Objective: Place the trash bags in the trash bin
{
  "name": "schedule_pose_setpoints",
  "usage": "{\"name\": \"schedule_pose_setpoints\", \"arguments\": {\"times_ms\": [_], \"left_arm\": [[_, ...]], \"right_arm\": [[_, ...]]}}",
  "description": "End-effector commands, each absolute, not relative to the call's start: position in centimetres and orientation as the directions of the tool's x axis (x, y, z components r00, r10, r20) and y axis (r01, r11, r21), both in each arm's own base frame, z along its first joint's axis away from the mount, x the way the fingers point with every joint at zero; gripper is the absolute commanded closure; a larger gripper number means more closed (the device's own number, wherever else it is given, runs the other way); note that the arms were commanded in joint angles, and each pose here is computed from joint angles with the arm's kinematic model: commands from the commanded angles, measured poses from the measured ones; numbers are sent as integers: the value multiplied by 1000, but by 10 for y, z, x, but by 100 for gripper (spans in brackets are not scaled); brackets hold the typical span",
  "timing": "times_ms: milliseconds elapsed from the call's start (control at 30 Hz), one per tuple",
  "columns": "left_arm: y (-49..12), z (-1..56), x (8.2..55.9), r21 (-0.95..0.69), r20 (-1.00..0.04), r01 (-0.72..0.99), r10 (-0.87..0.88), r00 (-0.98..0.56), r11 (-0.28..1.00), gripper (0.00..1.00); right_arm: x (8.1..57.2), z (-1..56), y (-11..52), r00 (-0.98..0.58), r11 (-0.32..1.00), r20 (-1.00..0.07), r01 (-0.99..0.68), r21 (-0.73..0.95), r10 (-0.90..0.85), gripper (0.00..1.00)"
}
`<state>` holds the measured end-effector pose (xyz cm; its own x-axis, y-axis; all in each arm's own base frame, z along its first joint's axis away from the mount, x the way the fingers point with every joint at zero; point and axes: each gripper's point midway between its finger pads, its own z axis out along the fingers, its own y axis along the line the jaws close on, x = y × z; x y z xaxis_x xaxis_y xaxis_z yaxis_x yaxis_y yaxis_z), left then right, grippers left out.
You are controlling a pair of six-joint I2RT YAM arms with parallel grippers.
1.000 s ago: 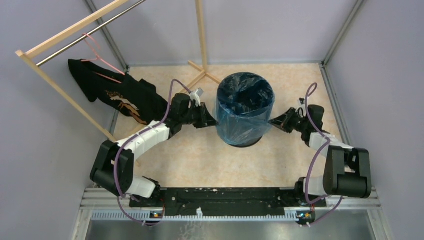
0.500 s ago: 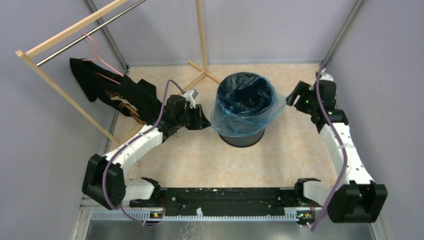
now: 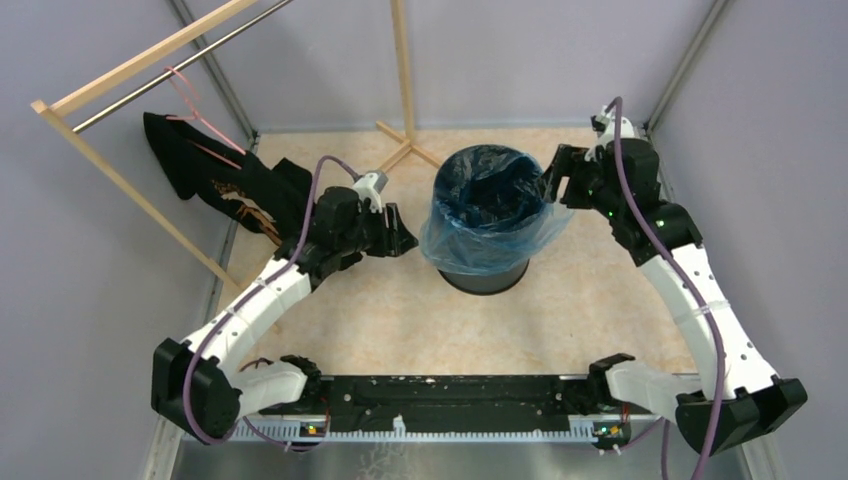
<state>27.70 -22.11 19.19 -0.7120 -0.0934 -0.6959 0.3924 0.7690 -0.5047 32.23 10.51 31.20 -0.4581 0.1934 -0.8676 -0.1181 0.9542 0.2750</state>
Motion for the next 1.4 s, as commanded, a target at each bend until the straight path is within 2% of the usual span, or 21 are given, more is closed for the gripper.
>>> {"name": "schedule_pose_setpoints", "arguments": {"times_ms": [0, 100, 300, 467, 633, 733, 833, 900, 1000, 1100, 1200, 1367], "left_arm": [[-222, 231, 279, -492, -760, 451, -114, -640, 745, 44], [-223, 242, 276, -504, -770, 463, -137, -623, 729, 41], [-222, 255, 272, -512, -783, 476, -160, -601, 715, 38], [-218, 253, 272, -499, -789, 468, -158, -594, 730, 38], [-222, 252, 276, -509, -787, 473, -166, -594, 720, 37], [-229, 251, 277, -533, -775, 481, -172, -609, 696, 38], [-233, 255, 277, -543, -771, 493, -171, -613, 679, 38], [-231, 258, 278, -530, -783, 498, -171, -598, 686, 38], [-224, 258, 280, -496, -804, 491, -166, -570, 717, 37], [-219, 252, 283, -476, -809, 476, -156, -567, 739, 34], [-222, 252, 280, -486, -802, 484, -151, -579, 728, 33], [-218, 255, 272, -485, -799, 484, -145, -583, 729, 27]], "right_arm": [[308, 347, 148, -436, 899, -883, -298, 321, 172, 30], [303, 332, 189, -530, 842, -844, -415, 346, 85, 32], [287, 285, 247, -618, 814, -769, -526, 247, -166, 33], [258, 252, 267, -663, 774, -684, -591, 227, -306, 42], [244, 240, 266, -683, 748, -635, -618, 240, -360, 62], [235, 236, 266, -695, 727, -600, -637, 258, -397, 64], [211, 247, 275, -691, 638, -592, -685, 353, -415, 64], [188, 260, 281, -689, 550, -593, -710, 439, -417, 63], [174, 269, 275, -675, 521, -610, -726, 448, -416, 60], [206, 282, 255, -639, 668, -682, -684, 294, -354, 46], [250, 292, 236, -612, 816, -735, -560, 142, -292, 37], [285, 270, 236, -618, 867, -715, -498, 33, -327, 26]]}}
